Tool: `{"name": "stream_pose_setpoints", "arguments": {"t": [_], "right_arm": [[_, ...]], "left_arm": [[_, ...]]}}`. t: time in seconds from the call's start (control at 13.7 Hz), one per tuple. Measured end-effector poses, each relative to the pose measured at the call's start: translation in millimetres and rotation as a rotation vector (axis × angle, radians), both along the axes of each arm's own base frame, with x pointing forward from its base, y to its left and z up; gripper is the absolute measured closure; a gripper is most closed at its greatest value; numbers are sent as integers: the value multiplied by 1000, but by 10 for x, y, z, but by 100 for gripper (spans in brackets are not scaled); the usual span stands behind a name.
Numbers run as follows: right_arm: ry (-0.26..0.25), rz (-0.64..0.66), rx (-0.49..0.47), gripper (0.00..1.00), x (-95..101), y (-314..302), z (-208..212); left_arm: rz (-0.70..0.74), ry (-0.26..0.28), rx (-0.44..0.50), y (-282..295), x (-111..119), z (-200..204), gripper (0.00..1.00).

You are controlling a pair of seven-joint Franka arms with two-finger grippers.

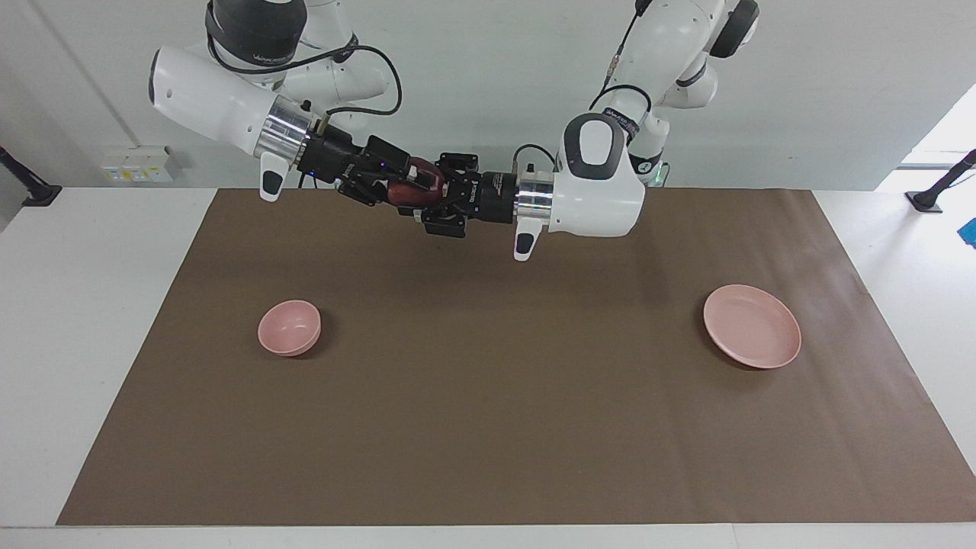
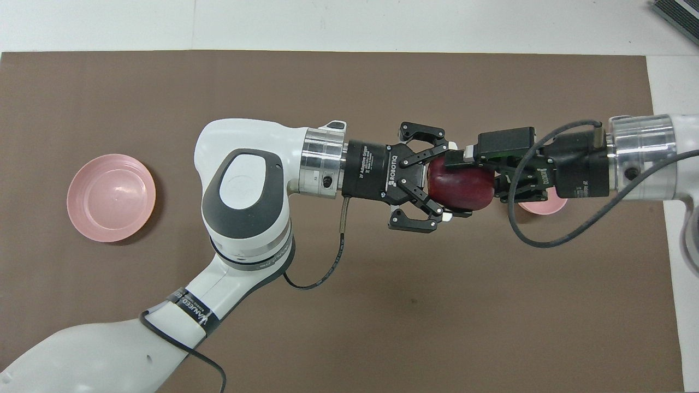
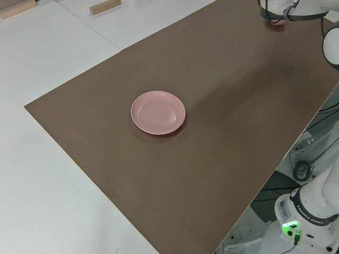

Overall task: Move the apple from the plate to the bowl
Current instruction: 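Grasp the apple with the right gripper and open the left gripper, then lower the apple into the pink bowl with the right gripper while the left withdraws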

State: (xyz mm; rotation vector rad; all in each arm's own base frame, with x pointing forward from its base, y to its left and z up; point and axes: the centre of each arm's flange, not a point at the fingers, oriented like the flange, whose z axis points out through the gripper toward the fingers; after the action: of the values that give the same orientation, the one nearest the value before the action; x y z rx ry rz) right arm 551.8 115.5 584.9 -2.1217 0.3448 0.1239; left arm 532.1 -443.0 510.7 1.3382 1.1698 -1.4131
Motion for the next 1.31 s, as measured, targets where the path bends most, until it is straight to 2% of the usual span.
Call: {"name": "stream_pose_setpoints", "arguments": {"t": [0.29, 0.51, 0.8, 1.02, 1.17, 1.31], "right_arm": [[0, 0, 0, 20, 0, -1, 0], [5, 1, 0, 23, -4, 11, -9], [6, 1, 0, 23, -5, 10, -14], [7, 0, -2, 23, -2, 3, -24], [6, -3, -17, 23, 12, -48, -39], [8, 48, -58, 23, -37, -102, -78]], "left_arm": [[0, 0, 0, 0, 0, 0, 22], [15, -9, 4, 11, 25, 18, 0], [14, -21, 14, 14, 28, 22, 0], [11, -63, 64, 80, 74, -13, 0], [30, -85, 99, 243, 196, -63, 0], [68, -119, 158, 526, 404, -135, 0]]}}
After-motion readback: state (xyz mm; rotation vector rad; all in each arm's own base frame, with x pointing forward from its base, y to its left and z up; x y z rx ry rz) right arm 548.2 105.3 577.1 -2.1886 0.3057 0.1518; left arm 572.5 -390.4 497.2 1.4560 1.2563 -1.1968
